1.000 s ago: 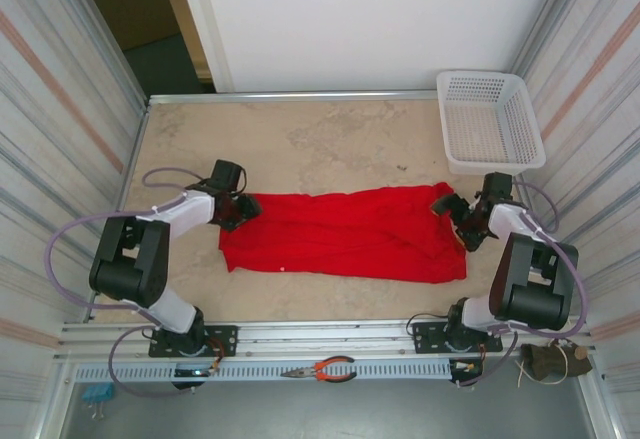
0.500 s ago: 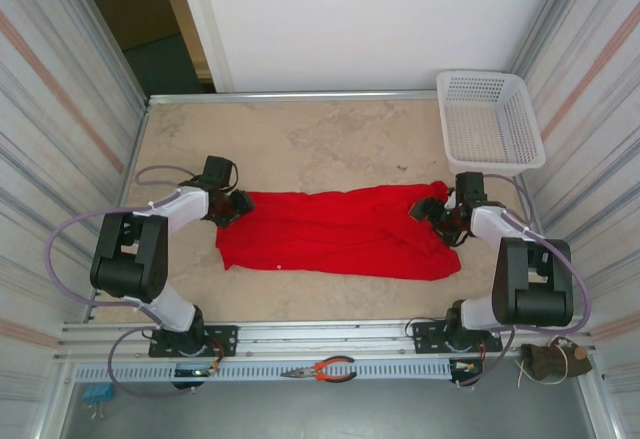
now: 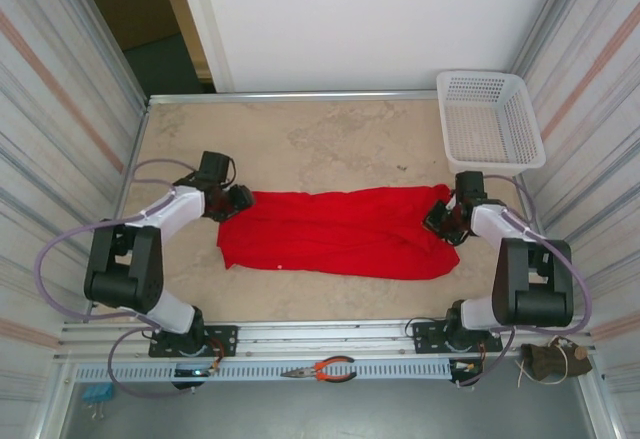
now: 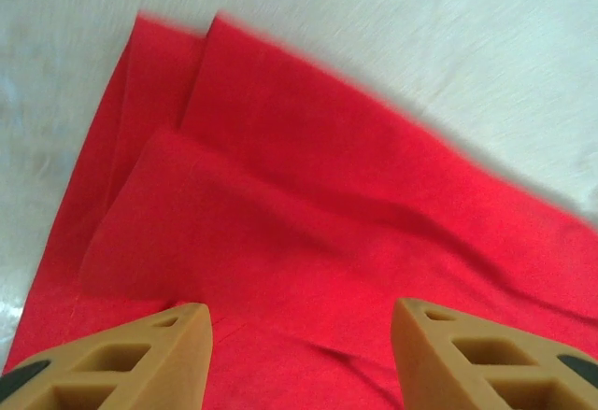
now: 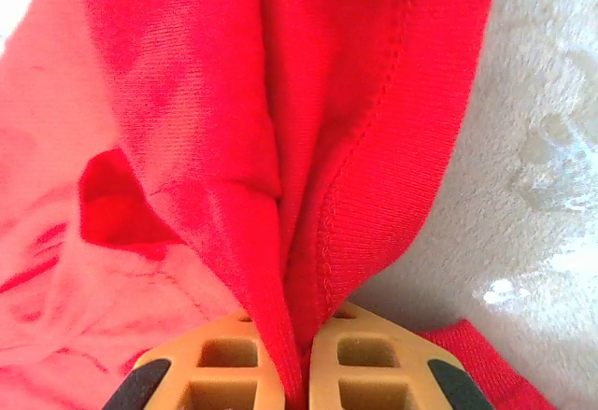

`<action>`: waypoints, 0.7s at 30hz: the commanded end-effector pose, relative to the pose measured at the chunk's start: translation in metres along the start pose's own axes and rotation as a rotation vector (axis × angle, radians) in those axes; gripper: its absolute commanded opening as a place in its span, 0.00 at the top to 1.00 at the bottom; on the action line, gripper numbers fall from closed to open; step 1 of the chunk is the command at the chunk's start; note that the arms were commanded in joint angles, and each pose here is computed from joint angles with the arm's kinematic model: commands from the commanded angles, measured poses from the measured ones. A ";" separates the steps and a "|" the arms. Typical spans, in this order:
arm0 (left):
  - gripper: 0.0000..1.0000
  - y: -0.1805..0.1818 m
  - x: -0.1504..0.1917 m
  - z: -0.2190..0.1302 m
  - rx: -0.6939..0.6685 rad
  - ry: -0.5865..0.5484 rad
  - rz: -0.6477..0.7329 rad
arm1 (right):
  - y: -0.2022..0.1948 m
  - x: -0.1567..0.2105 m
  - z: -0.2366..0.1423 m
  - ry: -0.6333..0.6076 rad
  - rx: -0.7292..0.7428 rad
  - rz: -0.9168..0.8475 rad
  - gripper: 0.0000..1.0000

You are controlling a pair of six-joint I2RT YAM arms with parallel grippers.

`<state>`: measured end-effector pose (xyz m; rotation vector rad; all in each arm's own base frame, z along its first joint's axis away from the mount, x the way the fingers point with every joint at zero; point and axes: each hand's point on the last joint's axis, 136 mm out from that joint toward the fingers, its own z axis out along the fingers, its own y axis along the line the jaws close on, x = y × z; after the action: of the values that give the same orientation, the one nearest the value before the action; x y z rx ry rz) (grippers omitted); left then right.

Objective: Fold the inside-out t-shirt

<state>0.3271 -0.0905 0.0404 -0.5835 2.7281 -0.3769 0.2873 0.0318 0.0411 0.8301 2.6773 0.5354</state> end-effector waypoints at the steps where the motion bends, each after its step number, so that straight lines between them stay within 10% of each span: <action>1: 0.47 0.004 0.029 0.022 -0.058 0.069 0.024 | 0.008 -0.010 -0.027 -0.036 -0.006 0.007 1.00; 7: 0.47 -0.032 0.054 0.029 -0.024 0.084 0.089 | 0.037 -0.015 -0.069 -0.075 -0.053 -0.034 1.00; 21: 0.35 -0.061 -0.024 -0.066 0.197 -0.035 0.056 | 0.166 0.041 -0.114 -0.128 -0.073 -0.317 1.00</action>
<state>0.3511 -0.1261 0.1158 -0.4760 2.6079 -0.5448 0.2921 0.1419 0.1998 0.3663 2.5819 0.5536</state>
